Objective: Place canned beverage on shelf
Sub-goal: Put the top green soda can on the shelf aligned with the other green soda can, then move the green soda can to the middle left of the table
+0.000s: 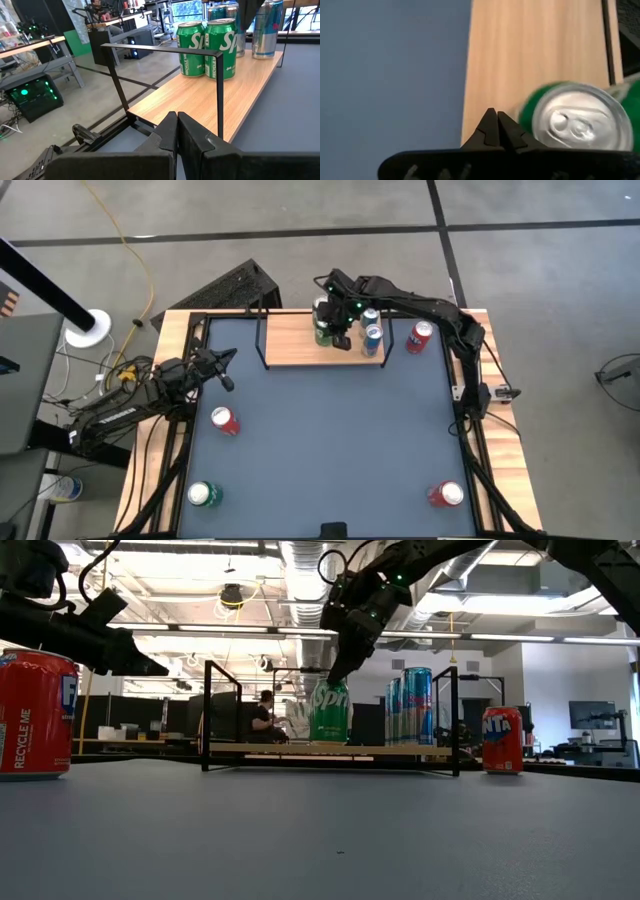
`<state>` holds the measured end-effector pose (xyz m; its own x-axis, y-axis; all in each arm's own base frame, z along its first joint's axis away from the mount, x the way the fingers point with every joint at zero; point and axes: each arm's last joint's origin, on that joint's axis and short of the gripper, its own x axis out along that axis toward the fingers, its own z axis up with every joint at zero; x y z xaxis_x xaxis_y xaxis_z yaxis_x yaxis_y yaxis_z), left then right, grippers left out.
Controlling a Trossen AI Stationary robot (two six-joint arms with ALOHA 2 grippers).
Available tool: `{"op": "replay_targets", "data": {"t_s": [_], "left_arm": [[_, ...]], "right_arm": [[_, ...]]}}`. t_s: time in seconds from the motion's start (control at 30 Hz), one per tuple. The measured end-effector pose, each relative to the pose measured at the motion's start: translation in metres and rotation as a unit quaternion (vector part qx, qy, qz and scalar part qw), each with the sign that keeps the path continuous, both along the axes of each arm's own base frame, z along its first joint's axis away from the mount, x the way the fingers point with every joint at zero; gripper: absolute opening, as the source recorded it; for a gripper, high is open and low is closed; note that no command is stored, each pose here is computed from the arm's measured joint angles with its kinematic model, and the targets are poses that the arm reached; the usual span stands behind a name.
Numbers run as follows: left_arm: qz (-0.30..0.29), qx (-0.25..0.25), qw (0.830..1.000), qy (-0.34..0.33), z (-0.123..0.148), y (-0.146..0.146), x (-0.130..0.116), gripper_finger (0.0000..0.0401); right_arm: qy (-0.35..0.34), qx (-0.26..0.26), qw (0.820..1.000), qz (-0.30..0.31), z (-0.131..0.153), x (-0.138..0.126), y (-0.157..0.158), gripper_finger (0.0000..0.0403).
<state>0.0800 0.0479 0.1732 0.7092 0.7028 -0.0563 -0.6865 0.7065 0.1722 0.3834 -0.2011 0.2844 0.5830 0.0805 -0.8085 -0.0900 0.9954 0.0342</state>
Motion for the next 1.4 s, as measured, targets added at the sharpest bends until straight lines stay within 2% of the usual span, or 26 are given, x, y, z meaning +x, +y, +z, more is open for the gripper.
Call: {"op": "replay_targets", "data": {"t_s": [0.2, 0.53, 0.97, 1.4], "left_arm": [[0.000, 0.000, 1.000, 0.000, 0.000, 0.000, 0.000, 0.0000], [0.000, 0.000, 1.000, 0.000, 0.000, 0.000, 0.000, 0.0000], [0.000, 0.000, 1.000, 0.000, 0.000, 0.000, 0.000, 0.0000], [0.000, 0.000, 1.000, 0.000, 0.000, 0.000, 0.000, 0.0000]], "right_arm": [[0.004, -0.012, 1.000, 0.005, -0.003, 0.005, 0.008, 0.0000], [0.034, -0.038, 0.998, -0.033, -0.038, 0.000, -0.001, 0.0000], [0.029, -0.046, 0.998, -0.039, -0.037, -0.002, -0.006, 0.0000], [0.033, -0.043, 0.998, -0.030, -0.032, 0.000, 0.005, 0.0000]]}}
